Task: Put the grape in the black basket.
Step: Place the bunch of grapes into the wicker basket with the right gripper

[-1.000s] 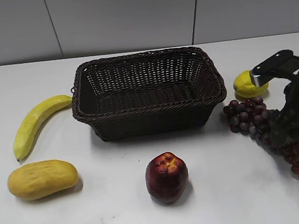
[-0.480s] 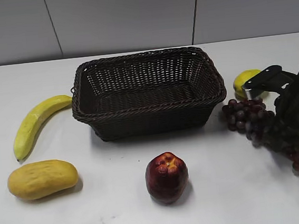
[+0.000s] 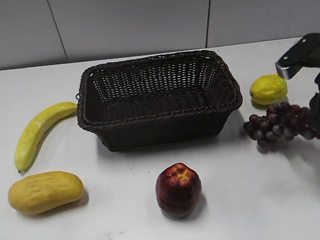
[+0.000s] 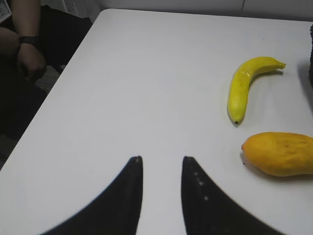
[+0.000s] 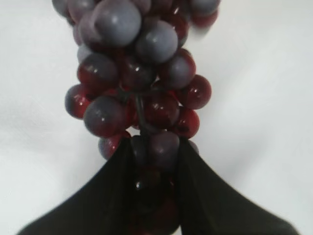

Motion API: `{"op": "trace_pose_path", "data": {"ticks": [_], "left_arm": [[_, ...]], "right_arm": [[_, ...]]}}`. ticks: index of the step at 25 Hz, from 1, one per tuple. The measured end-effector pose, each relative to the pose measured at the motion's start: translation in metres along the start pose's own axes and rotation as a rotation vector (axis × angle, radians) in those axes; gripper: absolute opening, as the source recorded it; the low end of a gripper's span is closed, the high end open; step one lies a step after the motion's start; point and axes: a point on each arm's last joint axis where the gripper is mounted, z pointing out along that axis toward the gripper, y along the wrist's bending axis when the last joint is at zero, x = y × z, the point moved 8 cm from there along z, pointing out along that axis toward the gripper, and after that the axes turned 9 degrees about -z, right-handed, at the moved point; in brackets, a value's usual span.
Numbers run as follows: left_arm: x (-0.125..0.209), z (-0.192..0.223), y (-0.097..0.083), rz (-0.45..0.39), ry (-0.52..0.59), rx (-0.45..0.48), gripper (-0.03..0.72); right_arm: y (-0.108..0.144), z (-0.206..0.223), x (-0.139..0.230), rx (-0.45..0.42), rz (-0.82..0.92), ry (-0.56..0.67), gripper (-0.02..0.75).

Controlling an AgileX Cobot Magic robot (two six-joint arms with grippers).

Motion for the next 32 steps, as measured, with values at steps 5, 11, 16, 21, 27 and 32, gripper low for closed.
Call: {"op": "trace_pose_path", "data": {"ticks": [5,11,16,21,27,32], "left_arm": [[0.000,0.000,0.000,0.000,0.000,0.000,0.217],[0.000,0.000,0.000,0.000,0.000,0.000,0.217],[0.000,0.000,0.000,0.000,0.000,0.000,0.217],[0.000,0.000,0.000,0.000,0.000,0.000,0.217],[0.000,0.000,0.000,0.000,0.000,0.000,0.217],[0.000,0.000,0.000,0.000,0.000,0.000,0.217]], "right_arm": [[-0.026,-0.062,-0.034,0.155,-0.287,-0.158,0.153],[-0.060,-0.131,-0.098,0.296,-0.371,-0.370,0.145],[-0.061,-0.155,-0.156,0.299,-0.444,-0.528,0.140],[-0.031,-0.139,-0.216,0.254,-0.559,-0.601,0.134],[0.021,-0.076,-0.261,0.177,-0.667,-0.607,0.132],[0.053,-0.008,-0.262,0.083,-0.742,-0.522,0.130]]}}
